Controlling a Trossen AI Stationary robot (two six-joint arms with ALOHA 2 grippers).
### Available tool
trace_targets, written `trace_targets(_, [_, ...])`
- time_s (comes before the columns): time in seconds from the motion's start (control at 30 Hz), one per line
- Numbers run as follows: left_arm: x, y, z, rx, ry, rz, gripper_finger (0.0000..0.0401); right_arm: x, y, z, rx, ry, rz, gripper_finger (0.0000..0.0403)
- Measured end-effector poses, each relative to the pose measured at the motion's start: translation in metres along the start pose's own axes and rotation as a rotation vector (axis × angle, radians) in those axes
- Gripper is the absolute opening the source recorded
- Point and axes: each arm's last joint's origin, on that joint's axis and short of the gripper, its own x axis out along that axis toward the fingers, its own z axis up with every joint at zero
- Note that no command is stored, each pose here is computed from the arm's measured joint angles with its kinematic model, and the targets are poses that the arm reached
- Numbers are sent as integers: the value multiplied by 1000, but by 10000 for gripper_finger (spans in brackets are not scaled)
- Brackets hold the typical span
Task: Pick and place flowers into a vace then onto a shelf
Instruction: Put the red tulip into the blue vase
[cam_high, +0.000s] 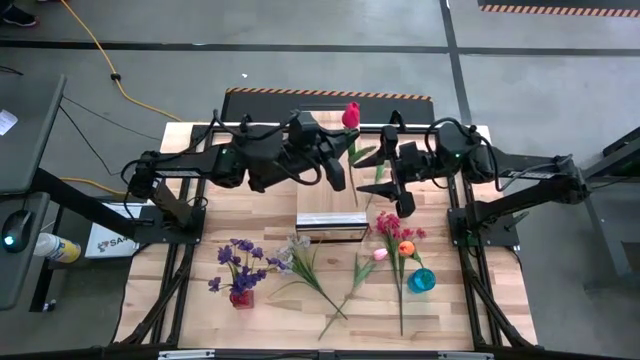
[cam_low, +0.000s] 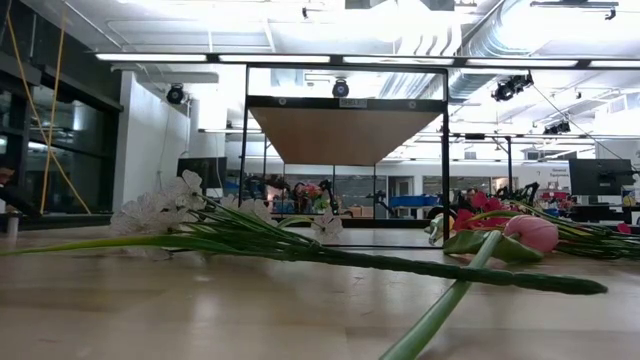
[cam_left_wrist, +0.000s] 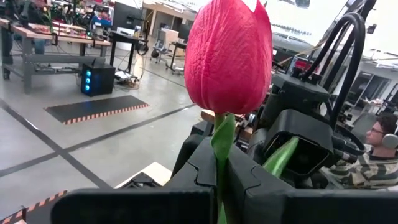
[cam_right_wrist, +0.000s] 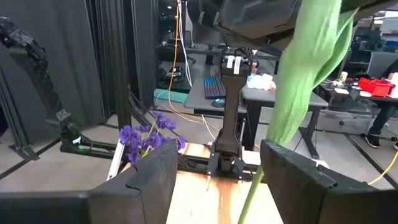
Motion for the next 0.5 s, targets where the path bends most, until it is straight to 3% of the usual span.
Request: trace_targets(0.5, [3,-2,-2,-10,-6,-12,35,-3,-12,-1,35,1,-35,220])
